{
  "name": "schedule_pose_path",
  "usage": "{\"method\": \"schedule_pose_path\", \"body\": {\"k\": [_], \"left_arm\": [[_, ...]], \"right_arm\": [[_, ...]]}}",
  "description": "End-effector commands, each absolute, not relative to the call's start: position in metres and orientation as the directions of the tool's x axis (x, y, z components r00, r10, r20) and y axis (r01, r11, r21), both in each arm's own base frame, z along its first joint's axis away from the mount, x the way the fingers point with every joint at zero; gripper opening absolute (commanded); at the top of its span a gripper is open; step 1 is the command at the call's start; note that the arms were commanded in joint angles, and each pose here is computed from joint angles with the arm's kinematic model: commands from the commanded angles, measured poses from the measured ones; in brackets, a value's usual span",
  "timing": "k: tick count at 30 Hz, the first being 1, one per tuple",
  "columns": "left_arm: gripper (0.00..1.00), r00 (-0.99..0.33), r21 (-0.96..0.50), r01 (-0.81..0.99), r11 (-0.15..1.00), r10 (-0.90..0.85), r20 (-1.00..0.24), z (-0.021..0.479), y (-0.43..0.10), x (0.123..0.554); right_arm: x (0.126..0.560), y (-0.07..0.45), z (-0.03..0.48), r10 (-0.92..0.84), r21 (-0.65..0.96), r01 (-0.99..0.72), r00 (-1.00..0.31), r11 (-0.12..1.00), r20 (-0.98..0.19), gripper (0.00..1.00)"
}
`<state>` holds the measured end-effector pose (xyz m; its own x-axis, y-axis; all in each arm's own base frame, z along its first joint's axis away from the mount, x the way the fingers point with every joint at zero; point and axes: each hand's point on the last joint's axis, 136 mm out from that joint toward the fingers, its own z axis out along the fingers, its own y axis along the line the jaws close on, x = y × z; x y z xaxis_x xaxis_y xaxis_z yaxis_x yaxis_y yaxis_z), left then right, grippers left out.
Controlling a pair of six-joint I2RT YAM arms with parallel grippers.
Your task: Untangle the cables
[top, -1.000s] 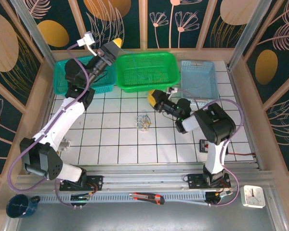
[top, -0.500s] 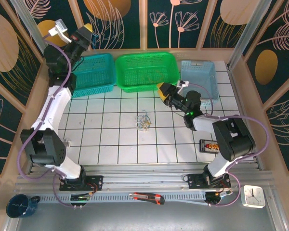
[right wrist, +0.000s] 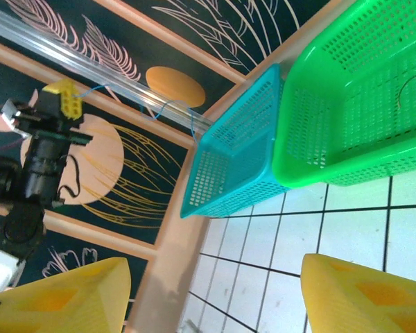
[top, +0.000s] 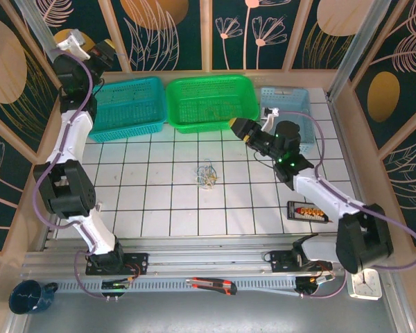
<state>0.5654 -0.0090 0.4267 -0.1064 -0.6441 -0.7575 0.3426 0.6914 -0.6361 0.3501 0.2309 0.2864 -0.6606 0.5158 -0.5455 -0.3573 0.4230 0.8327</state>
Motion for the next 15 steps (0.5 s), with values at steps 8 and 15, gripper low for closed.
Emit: {"method": "schedule_pose_path", "body": {"k": [8,15], "left_arm": [[0.00,-0.143,-0.569,0.220,0.792,-0.551,-0.822,0.372,0.006,0.592],[0.43,-0.195,-0.536,0.133,0.834,-0.508,-0.839,0.330,0.025,0.602]], "right_arm": [[0.319,0.216,0.280,0.409,0.709,-0.357,-0.624,0.609,-0.666,0.66],[0.310,0.221,0.263,0.359,0.662,-0.335,-0.634,0.670,-0.685,0.66]]}}
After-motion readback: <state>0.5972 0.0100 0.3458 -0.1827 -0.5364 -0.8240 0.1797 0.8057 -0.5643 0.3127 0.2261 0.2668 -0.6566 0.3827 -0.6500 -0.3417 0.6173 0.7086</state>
